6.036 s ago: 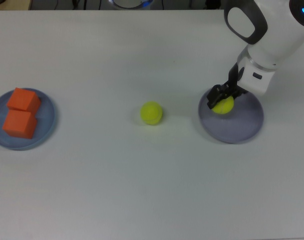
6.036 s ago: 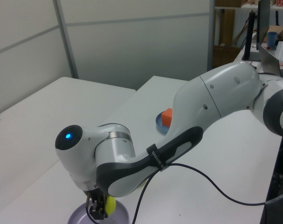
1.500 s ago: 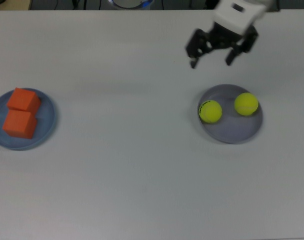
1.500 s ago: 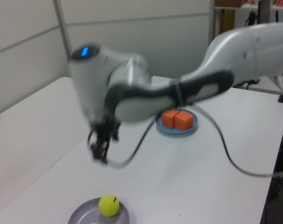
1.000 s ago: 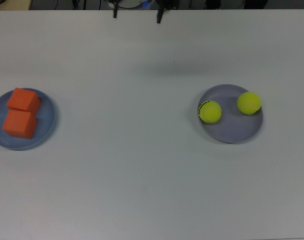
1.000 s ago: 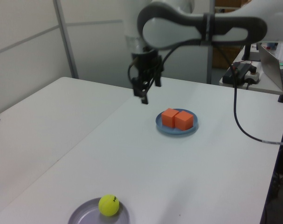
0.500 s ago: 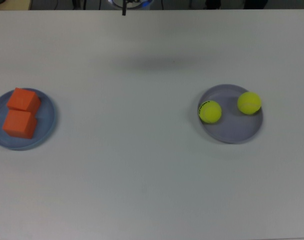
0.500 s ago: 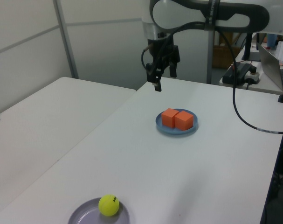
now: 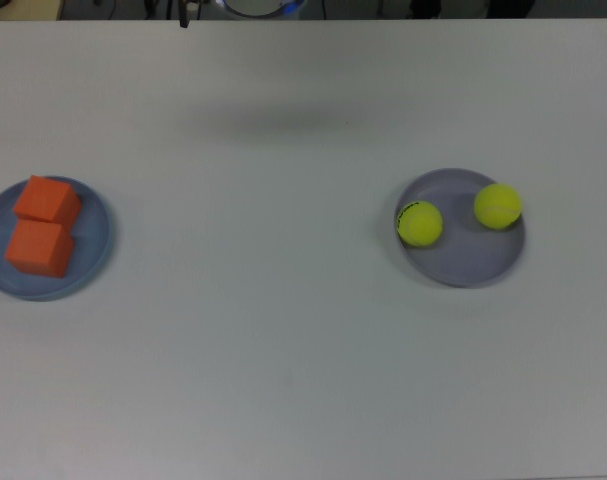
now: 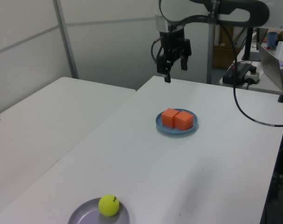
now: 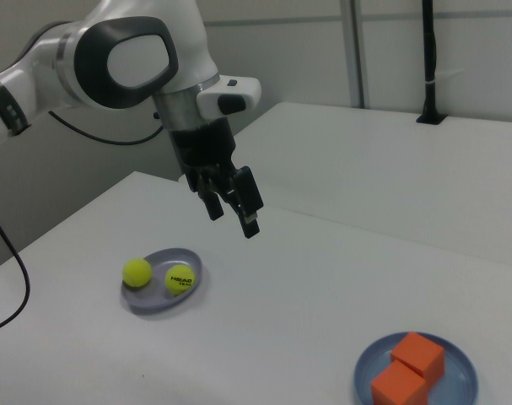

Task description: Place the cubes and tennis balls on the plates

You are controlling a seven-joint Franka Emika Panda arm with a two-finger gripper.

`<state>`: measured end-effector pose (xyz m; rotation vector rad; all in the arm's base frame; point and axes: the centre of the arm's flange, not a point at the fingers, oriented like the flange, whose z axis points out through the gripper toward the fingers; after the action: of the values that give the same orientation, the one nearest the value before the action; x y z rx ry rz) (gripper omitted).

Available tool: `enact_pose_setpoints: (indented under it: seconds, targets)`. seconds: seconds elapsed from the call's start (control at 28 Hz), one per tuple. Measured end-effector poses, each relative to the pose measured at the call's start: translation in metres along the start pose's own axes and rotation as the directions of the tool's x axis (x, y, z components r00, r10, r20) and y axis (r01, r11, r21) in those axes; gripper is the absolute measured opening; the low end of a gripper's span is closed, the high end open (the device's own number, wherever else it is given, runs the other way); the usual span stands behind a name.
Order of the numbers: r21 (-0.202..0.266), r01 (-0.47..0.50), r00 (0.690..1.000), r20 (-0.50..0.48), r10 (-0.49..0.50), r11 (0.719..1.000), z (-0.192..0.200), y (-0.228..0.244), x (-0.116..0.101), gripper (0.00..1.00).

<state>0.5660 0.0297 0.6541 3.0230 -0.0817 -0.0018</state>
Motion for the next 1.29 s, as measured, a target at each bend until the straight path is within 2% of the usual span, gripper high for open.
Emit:
enact_pose_setpoints:
  seconds: [1.29]
  targets:
    - [0.015,0.001,1.000,-0.024,0.000,1.000,-0.014,0.007,-0.008,1.00]
